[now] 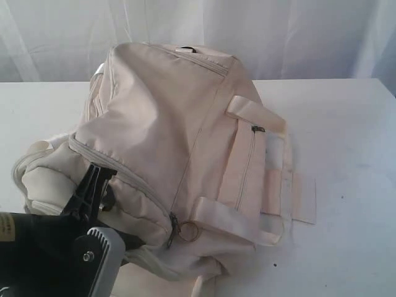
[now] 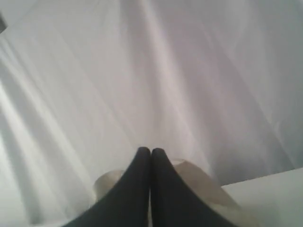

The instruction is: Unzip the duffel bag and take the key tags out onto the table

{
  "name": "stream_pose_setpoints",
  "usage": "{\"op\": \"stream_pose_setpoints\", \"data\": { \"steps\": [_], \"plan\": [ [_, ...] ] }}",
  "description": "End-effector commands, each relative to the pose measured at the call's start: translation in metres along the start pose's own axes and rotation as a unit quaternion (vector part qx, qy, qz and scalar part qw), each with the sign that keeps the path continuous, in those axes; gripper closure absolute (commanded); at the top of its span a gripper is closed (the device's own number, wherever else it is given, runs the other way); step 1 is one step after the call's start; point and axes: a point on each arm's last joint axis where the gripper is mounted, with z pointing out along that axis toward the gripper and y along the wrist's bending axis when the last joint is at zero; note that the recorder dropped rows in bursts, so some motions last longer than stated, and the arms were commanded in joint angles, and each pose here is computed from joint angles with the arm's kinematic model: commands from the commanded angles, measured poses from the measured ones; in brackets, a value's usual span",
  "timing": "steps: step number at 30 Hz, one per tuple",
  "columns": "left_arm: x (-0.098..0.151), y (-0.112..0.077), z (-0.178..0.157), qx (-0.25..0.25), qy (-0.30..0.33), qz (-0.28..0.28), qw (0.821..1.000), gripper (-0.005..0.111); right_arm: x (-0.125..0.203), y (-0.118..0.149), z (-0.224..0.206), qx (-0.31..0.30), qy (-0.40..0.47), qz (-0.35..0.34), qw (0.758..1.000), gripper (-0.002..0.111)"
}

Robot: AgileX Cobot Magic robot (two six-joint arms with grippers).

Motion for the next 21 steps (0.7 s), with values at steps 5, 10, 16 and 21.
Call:
{"op": "stream_pose_setpoints", "data": {
  "steps": [5,10,16,21],
  "plan": [
    [-0.001,-0.002,-0.002,-0.003,-0.004,-0.012,1.0,0.107,0.014,0.012,0.069,-0.087,0.345,0.003,0.934,0.108],
    [-0.003,0.002,-0.013,-0.029,-0.011,-0.013,0.999,0.107,0.022,0.013,0.107,-0.171,0.428,0.037,0.887,0.108],
    [-0.004,0.004,-0.019,-0.044,-0.017,-0.027,0.999,0.107,0.031,0.004,0.147,-0.167,0.433,-0.016,0.885,0.108],
    [-0.004,0.004,-0.019,-0.044,-0.017,-0.034,0.998,0.107,0.026,-0.024,0.172,-0.07,0.355,-0.302,0.882,0.108]
  ]
}}
